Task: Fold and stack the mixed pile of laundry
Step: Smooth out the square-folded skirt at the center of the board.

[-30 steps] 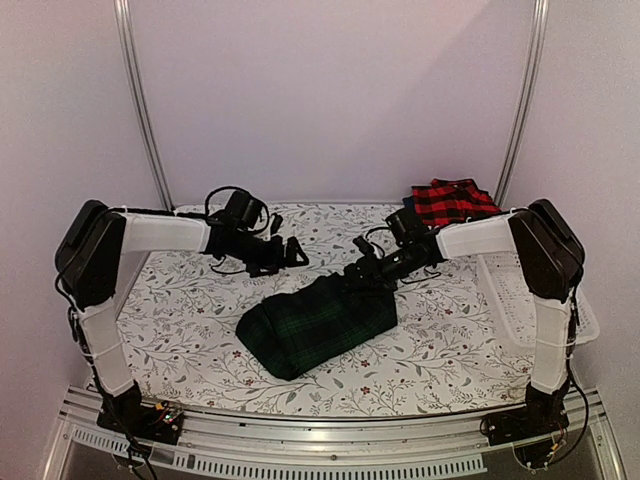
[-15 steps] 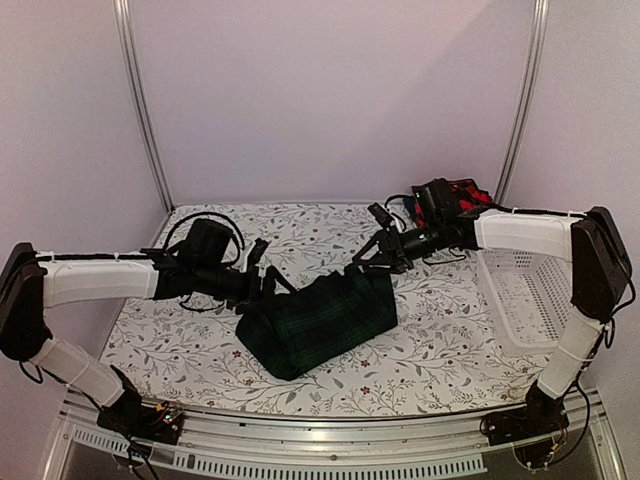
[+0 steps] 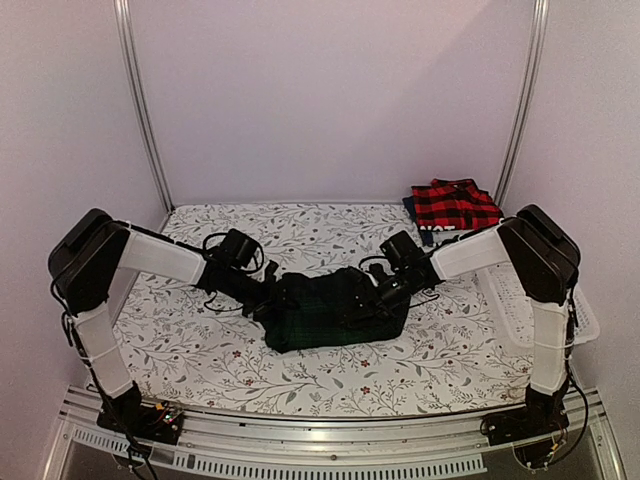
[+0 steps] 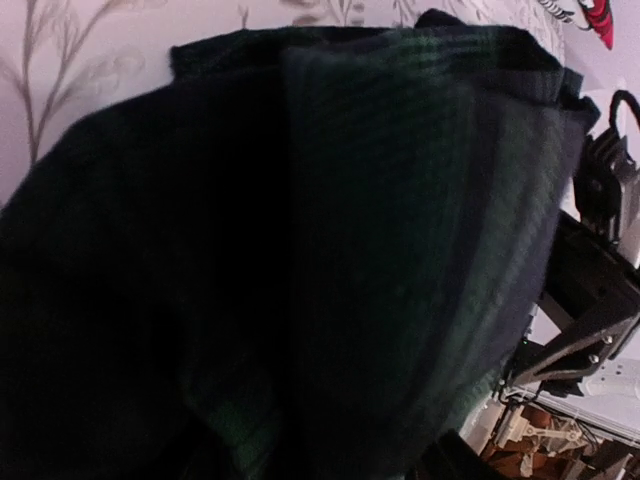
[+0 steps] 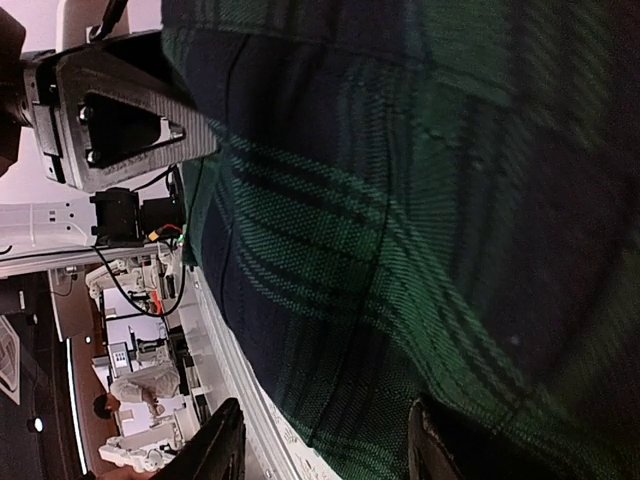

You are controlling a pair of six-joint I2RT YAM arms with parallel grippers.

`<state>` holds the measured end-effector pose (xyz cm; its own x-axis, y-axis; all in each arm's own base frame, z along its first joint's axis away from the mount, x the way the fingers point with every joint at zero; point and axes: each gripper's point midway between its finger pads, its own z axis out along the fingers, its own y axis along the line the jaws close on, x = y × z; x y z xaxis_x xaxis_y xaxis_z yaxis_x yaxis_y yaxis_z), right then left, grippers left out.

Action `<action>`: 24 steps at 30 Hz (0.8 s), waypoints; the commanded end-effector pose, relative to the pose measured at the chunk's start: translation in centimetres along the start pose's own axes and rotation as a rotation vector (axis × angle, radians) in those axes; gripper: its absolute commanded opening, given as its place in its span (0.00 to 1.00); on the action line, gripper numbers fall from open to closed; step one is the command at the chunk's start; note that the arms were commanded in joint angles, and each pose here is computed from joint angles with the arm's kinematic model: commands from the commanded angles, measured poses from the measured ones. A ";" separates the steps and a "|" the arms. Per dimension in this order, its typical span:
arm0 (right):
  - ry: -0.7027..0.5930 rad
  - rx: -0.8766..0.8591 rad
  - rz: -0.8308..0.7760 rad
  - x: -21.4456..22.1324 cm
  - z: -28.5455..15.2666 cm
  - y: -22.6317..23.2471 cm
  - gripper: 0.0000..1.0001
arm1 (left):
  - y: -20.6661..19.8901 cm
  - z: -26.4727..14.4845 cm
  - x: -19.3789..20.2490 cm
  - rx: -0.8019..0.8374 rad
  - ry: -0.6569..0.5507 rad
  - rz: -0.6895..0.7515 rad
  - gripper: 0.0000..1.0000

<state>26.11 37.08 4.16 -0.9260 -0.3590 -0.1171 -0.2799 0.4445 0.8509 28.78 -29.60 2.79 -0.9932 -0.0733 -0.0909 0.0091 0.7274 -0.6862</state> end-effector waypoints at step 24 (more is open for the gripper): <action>-0.666 0.182 0.089 -1.0 -20.9 0.6 0.99 | -15.7 2.5 -1.6 -0.148 -0.139 1.305 0.81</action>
<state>33.61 21.97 20.01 -0.7981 0.1672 -0.5788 -0.3671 0.6269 0.6872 31.72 -40.41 15.25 -0.4342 0.4990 -0.7500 0.8359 0.5335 -0.1289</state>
